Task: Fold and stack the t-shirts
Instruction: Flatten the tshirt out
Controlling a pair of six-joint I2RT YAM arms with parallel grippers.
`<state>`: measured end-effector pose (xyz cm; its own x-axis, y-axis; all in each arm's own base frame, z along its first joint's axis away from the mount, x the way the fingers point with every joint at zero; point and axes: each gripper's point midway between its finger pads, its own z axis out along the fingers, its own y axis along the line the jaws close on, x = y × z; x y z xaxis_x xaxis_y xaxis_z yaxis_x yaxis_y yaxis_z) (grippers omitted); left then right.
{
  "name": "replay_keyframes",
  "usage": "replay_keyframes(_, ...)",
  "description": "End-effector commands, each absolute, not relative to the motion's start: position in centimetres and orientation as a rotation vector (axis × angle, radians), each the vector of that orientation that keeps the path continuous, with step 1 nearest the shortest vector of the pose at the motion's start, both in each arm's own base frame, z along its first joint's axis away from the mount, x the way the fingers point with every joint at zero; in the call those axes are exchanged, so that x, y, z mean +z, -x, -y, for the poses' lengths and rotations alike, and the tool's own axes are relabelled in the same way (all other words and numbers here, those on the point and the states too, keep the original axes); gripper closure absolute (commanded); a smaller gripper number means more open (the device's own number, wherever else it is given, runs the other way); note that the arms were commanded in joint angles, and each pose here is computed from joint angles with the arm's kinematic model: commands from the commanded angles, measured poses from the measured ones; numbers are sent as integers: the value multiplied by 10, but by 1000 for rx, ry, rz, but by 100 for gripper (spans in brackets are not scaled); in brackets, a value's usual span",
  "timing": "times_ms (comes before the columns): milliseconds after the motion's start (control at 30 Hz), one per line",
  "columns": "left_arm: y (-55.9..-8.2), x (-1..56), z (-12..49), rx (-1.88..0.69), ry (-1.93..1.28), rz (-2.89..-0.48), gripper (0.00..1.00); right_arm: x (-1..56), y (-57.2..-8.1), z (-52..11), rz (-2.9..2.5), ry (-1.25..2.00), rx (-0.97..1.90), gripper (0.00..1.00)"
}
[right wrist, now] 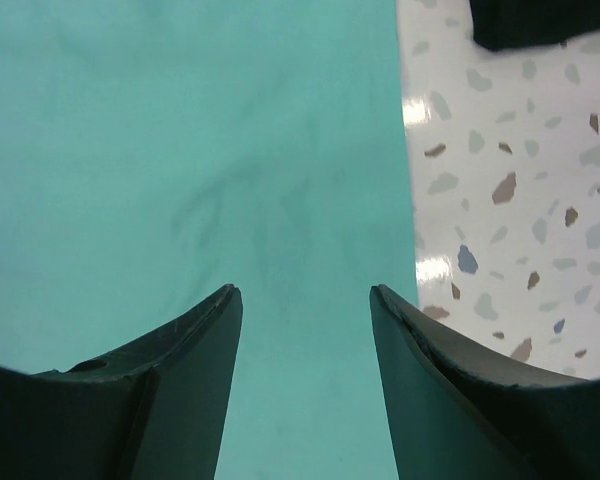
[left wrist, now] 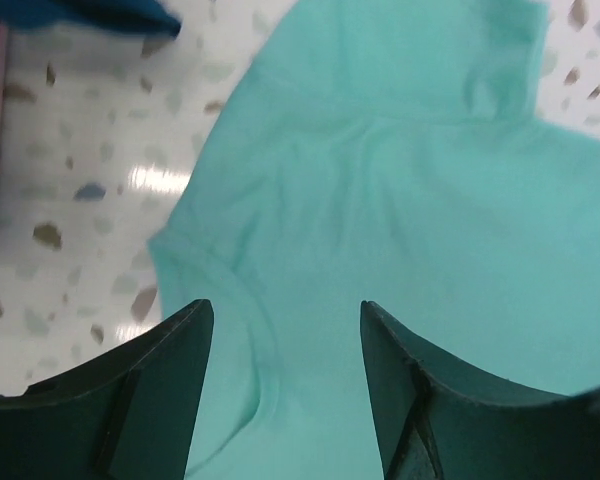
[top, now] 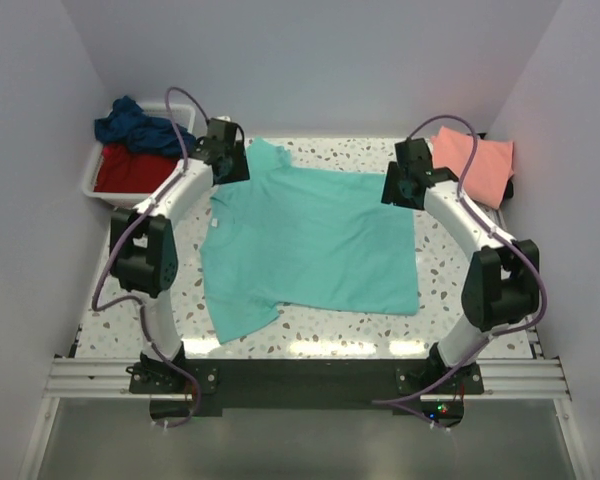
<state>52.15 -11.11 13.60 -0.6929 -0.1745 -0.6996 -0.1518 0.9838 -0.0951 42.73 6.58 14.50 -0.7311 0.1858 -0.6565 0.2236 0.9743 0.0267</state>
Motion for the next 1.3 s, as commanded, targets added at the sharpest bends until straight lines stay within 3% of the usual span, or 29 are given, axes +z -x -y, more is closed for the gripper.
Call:
replay_keyframes(0,-443,138,98,-5,320,-2389,35,134,-394,-59,-2443,-274,-118,42)
replay_keyframes(233,-331,115,97,-76,422,-2437,36,132,-358,-72,-2437,-231,-114,43)
replay_keyframes(533,-246,105,80,-48,608,-2448,37,115,-335,-118,-2499,-103,-106,44)
replay_keyframes(967,-182,70,71,-5,661,-2655,42,104,-315,-131,-2526,-106,-89,45)
replay_keyframes(1267,-162,57,91,-116,736,-2710,45,92,-306,-134,-2554,-92,-90,45)
